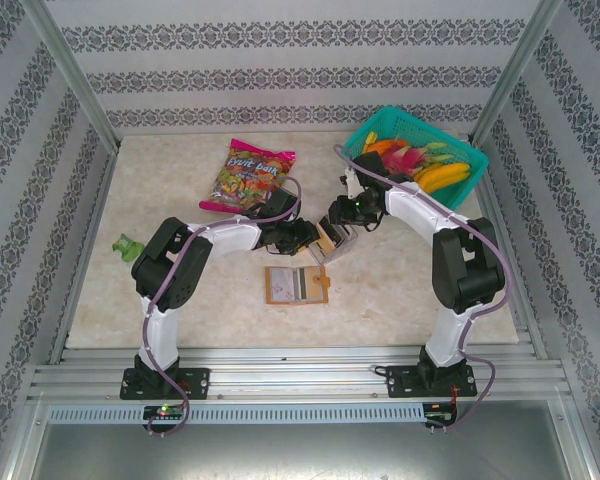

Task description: Put the credit cards into the card holder

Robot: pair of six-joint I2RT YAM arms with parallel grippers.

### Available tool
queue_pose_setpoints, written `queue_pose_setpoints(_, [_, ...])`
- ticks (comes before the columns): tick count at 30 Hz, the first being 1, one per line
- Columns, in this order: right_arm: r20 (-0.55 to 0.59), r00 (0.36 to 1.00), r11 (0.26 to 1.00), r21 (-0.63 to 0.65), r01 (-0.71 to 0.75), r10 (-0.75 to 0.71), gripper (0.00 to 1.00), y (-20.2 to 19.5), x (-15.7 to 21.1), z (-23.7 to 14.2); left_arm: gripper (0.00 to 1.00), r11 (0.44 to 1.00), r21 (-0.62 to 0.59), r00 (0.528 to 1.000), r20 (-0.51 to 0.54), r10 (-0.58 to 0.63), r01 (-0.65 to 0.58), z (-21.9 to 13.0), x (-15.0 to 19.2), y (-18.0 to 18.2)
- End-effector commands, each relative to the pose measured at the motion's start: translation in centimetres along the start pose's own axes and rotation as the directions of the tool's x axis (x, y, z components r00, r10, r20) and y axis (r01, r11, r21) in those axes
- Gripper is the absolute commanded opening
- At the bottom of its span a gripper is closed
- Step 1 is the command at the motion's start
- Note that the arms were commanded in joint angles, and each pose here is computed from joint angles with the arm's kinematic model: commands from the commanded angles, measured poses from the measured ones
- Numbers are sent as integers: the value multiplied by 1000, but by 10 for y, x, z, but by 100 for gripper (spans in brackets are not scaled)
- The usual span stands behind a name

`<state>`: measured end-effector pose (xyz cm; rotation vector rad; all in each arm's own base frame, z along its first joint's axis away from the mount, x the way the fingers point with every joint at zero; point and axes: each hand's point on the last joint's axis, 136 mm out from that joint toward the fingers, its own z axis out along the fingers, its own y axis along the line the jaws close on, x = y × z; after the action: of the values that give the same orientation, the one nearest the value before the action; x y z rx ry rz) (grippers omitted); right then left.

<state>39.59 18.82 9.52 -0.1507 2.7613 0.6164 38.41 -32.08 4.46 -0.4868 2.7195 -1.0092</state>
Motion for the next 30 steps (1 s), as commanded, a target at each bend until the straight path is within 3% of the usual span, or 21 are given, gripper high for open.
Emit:
queue_pose_setpoints(1, [-6,1000,1000,-24,-5,5,41,6,1,0,40,1000,-23,1000,-19,0,-1,6,-1,11])
queue_pose_setpoints(12, [-68,998,1000,-20,5,-7,44,6,4,20,46,999,35,1000,-11,14,-13,7,-3,-1])
queue_pose_setpoints(30, [-54,999,997,-73,-5,1,41,22,1,7,43,1000,-18,1000,-23,2,-2,8,0,12])
